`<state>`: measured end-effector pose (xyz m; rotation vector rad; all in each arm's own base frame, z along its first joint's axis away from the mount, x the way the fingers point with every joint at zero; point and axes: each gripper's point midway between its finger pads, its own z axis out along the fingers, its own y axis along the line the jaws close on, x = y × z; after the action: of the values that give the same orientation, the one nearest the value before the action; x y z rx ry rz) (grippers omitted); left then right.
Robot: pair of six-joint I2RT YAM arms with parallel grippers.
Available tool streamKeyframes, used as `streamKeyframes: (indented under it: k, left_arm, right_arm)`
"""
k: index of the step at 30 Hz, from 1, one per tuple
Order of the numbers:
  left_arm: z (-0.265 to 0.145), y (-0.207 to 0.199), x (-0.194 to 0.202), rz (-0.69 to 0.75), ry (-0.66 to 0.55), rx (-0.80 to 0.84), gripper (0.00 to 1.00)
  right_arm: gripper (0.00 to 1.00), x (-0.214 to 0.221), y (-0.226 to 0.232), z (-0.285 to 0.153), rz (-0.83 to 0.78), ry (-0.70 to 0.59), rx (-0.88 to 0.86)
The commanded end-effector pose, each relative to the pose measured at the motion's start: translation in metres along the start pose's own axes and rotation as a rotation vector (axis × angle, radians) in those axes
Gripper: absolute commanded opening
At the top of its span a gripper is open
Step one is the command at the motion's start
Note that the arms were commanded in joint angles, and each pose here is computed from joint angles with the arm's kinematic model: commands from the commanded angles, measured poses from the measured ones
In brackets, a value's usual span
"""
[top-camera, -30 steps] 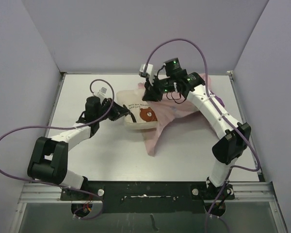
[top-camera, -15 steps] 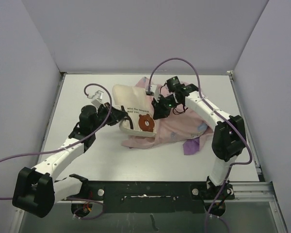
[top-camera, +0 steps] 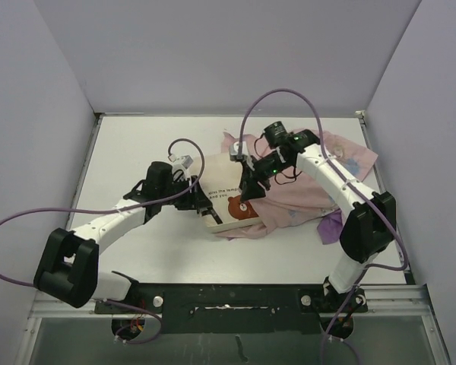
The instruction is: Put the pillow into the pillowcase
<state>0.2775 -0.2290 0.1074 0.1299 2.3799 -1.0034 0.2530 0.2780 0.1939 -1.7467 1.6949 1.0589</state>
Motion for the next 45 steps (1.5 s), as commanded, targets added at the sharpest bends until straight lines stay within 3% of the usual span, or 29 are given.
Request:
streamKeyframes:
  k: [1, 6, 8, 10, 16, 19, 24, 26, 29, 32, 35, 37, 39, 45]
  left_arm:
    - [-0.037, -0.004, -0.029, 0.107, -0.099, -0.008, 0.6]
    - [-0.082, 0.018, -0.077, 0.005, -0.355, -0.004, 0.97]
    - [-0.092, 0.023, -0.104, -0.064, -0.416, 0.017, 0.98]
    - [-0.09, 0.027, -0.126, -0.133, -0.4, 0.04, 0.98]
    - [-0.035, 0.047, -0.145, -0.366, -0.199, 0.095, 0.97]
    - [-0.008, 0.05, -0.148, -0.384, -0.142, 0.107, 0.97]
    - [0.036, 0.04, -0.14, -0.375, -0.056, 0.142, 0.96]
    - [0.051, 0.035, -0.133, -0.36, -0.018, 0.154, 0.9]
    - [0.068, 0.03, -0.122, -0.362, 0.03, 0.18, 0.71]
    - [0.076, 0.031, -0.12, -0.372, 0.049, 0.21, 0.41]
    - [0.075, 0.022, -0.132, -0.325, 0.012, 0.268, 0.16]
    - [0.066, 0.008, -0.15, -0.242, -0.052, 0.321, 0.02]
    - [0.048, -0.01, -0.174, -0.127, -0.145, 0.37, 0.0]
    - [-0.031, -0.066, -0.235, 0.189, -0.441, 0.489, 0.0]
  right_arm:
    - [0.5, -0.034, -0.036, -0.055, -0.08, -0.138, 0.126]
    - [0.73, -0.036, -0.093, -0.066, 0.035, -0.127, 0.308]
    - [0.76, -0.034, -0.125, -0.068, 0.148, -0.127, 0.42]
    - [0.76, -0.027, -0.156, -0.069, 0.244, -0.122, 0.519]
    - [0.81, -0.001, -0.229, -0.074, 0.514, -0.101, 0.84]
    - [0.86, 0.015, -0.252, -0.069, 0.575, -0.076, 0.928]
    - [0.86, 0.036, -0.279, -0.057, 0.626, -0.062, 0.98]
    - [0.85, 0.044, -0.288, -0.052, 0.628, -0.053, 0.99]
    - [0.8, 0.053, -0.295, -0.045, 0.628, -0.035, 0.992]
    - [0.6, 0.056, -0.293, -0.035, 0.613, -0.024, 0.943]
    - [0.26, 0.048, -0.286, -0.028, 0.587, -0.035, 0.869]
    - [0.08, 0.025, -0.279, -0.029, 0.55, -0.082, 0.807]
    - [0.0, -0.011, -0.268, -0.034, 0.494, -0.154, 0.729]
    - [0.0, -0.174, -0.205, -0.09, 0.297, -0.547, 0.471]
